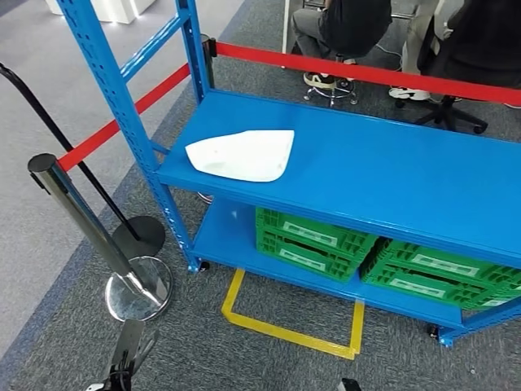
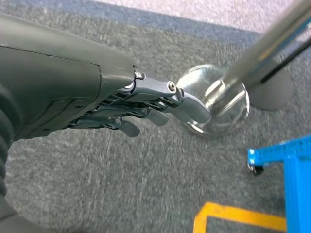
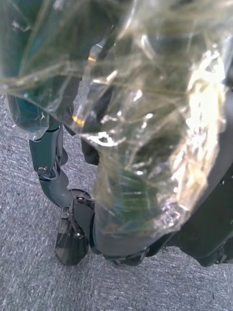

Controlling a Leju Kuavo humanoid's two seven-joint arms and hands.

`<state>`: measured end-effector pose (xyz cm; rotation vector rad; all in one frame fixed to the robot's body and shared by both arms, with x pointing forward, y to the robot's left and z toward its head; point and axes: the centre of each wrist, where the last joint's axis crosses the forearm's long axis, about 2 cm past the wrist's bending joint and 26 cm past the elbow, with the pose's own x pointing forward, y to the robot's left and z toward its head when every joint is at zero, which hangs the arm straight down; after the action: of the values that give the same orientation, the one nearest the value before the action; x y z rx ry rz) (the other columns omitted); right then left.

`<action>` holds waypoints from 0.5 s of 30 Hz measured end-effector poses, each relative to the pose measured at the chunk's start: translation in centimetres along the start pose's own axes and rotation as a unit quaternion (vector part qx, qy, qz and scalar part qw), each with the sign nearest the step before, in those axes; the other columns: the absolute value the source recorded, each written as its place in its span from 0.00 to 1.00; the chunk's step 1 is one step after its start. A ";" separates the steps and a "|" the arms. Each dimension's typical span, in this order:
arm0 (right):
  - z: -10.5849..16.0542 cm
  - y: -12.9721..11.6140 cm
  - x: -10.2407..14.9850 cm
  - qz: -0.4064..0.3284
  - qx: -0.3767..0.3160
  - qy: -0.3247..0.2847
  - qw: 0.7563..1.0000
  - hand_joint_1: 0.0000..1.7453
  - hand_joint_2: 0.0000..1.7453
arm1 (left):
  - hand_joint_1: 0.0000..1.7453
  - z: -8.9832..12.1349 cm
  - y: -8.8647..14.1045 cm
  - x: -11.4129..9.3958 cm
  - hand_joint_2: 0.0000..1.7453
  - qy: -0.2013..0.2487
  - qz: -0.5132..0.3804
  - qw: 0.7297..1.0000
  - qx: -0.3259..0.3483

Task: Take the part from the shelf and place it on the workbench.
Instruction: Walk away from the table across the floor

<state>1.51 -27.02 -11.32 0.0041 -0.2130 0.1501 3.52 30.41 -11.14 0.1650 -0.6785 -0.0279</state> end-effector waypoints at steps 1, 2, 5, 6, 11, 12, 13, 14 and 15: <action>0.0 0.0 0.0 0.000 -0.001 0.001 1.000 0.00 0.00 | 0.00 0.0 0.0 0.0 0.00 0.000 0.000 1.000 0.000; 0.0 0.0 0.1 0.000 -0.002 0.002 1.000 0.00 0.00 | 0.00 0.0 0.0 0.1 0.00 -0.001 0.000 1.000 0.000; 0.0 -0.1 0.0 0.000 -0.008 0.009 1.000 0.00 0.00 | 0.00 0.0 0.0 0.0 0.25 0.000 0.001 1.000 0.000; 0.0 -0.1 0.0 0.001 -0.011 0.011 1.000 0.00 0.00 | 0.00 0.0 -0.1 0.0 0.50 0.000 0.001 1.000 -0.001; -0.1 0.0 0.4 0.004 -0.030 0.020 0.999 0.00 0.00 | 0.00 0.0 -0.2 0.0 1.00 0.001 0.001 1.000 -0.001; -0.1 0.1 0.5 0.005 -0.033 0.024 0.999 0.00 0.00 | 0.00 0.0 -0.2 0.0 1.00 0.001 0.001 1.000 0.000; -0.1 0.1 0.4 0.007 -0.036 0.028 0.999 0.00 0.00 | 0.00 0.0 -0.2 0.1 1.00 0.001 0.000 1.000 0.001; 0.0 0.2 0.4 0.009 -0.038 0.031 0.999 0.00 0.00 | 0.00 0.0 -0.2 0.1 1.00 0.001 0.000 1.000 0.001; 0.0 0.3 0.4 0.010 -0.039 0.034 0.999 0.00 0.00 | 0.00 0.0 -0.2 0.1 1.00 0.001 0.000 1.000 0.001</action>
<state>1.85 -26.69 -11.29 -0.0806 -0.1505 0.1618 3.62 30.22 -11.14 0.1673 -0.6765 -0.0271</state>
